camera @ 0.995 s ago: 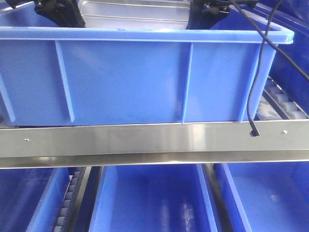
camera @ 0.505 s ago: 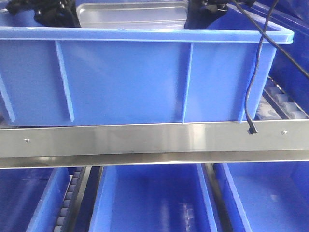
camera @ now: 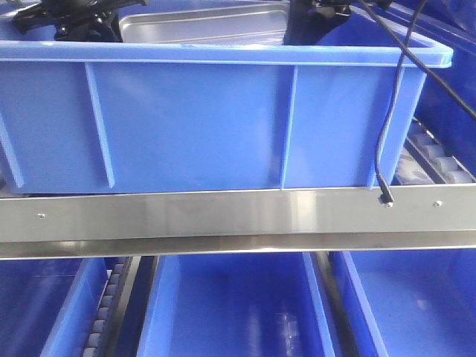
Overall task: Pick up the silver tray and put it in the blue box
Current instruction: 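Open both grippers and raise them out of the blue bin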
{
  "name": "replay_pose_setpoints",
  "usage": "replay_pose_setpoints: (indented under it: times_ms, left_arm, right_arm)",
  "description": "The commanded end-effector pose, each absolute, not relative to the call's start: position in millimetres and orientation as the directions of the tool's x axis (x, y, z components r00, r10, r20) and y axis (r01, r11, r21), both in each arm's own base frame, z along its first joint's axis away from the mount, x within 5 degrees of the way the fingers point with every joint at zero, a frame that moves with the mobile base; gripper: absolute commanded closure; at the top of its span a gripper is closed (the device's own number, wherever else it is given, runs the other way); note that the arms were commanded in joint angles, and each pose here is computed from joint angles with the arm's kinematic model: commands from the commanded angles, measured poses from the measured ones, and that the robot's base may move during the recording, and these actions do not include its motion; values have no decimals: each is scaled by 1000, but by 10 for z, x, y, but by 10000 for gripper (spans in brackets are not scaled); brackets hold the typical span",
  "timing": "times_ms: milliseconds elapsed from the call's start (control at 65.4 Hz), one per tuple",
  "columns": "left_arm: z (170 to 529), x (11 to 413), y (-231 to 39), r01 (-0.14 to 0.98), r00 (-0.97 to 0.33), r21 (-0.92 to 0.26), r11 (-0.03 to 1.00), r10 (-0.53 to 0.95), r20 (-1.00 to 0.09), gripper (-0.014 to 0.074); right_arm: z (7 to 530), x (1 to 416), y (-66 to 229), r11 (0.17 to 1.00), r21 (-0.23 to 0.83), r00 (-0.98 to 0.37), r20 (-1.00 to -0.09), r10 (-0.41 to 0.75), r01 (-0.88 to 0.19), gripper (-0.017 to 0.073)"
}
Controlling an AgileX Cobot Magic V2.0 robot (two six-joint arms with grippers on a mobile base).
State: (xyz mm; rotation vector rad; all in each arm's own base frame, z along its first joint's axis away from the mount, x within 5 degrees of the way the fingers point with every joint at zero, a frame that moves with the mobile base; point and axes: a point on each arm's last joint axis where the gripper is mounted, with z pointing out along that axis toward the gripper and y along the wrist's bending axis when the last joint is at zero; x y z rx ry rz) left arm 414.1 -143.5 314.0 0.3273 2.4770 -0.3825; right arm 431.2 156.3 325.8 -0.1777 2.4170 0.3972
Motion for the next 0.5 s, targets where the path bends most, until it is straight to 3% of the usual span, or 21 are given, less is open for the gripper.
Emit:
replay_pose_setpoints:
  times_ms: [0, 107, 245, 413, 490]
  left_arm:
    - [3619, 4011, -1640, 364, -698, -324, 873, 25, -716, 608]
    - [3658, 4034, -1581, 360, -685, -303, 883, 29, -727, 607]
    - [3694, 4064, -1497, 345, -681, -303, 889, 15, -732, 596]
    - [3722, 4109, -1432, 326, -659, -306, 894, -16, -752, 302]
    - [3729, 4128, -1399, 320, -648, -298, 899, -22, -761, 250]
  right_arm:
    - [3808, 4139, 1788, 849, 433, -672, -729, 133, -302, 279]
    - [3805, 4163, 1724, 855, 432, -672, -727, 140, -288, 229]
    - [3790, 4188, 1632, 862, 431, -684, -715, 145, -268, 228]
    - [3789, 4217, 1553, 867, 429, -681, -716, 155, -253, 228]
    - [3792, 4235, 1495, 874, 416, -675, -722, 150, -251, 228]
